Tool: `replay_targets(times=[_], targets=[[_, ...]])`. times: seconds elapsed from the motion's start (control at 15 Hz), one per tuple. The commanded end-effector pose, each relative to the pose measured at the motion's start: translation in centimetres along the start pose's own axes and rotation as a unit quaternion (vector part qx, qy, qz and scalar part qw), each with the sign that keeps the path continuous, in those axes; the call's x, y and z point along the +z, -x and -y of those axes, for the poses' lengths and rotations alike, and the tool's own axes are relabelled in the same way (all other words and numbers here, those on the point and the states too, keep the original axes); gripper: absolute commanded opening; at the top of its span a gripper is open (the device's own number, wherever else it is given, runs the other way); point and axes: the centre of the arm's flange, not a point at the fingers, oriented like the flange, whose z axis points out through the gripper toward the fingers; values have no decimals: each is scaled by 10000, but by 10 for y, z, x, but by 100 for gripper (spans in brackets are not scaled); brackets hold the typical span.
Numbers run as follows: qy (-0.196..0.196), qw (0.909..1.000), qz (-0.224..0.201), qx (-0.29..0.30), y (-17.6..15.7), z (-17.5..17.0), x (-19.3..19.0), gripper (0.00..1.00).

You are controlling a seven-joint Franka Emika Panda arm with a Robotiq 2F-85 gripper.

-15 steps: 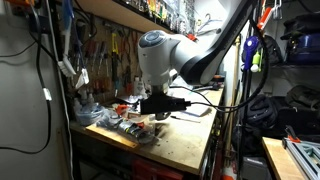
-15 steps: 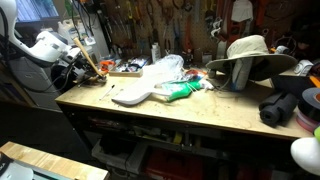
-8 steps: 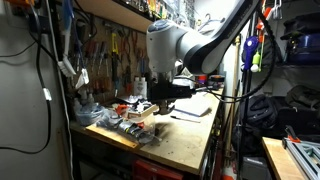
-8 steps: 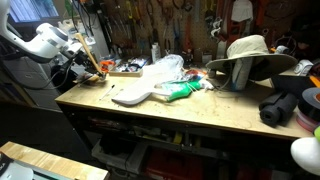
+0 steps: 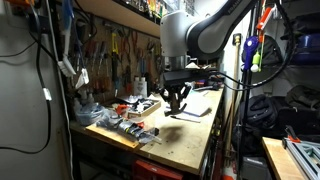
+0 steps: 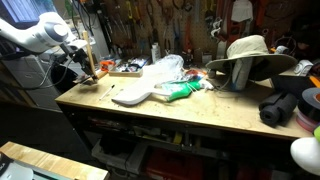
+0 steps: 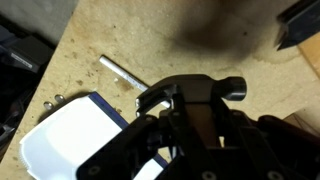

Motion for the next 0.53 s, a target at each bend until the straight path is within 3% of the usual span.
replay_targets(times=[0.0,0.27,0.47], targets=[[-57,9954,772,-562,-7,-33,-24,8],[-105,9841,1490,-957,-18,-44,-28,8],[-224,9709,2064,-1195,-38,-59,-29,8]])
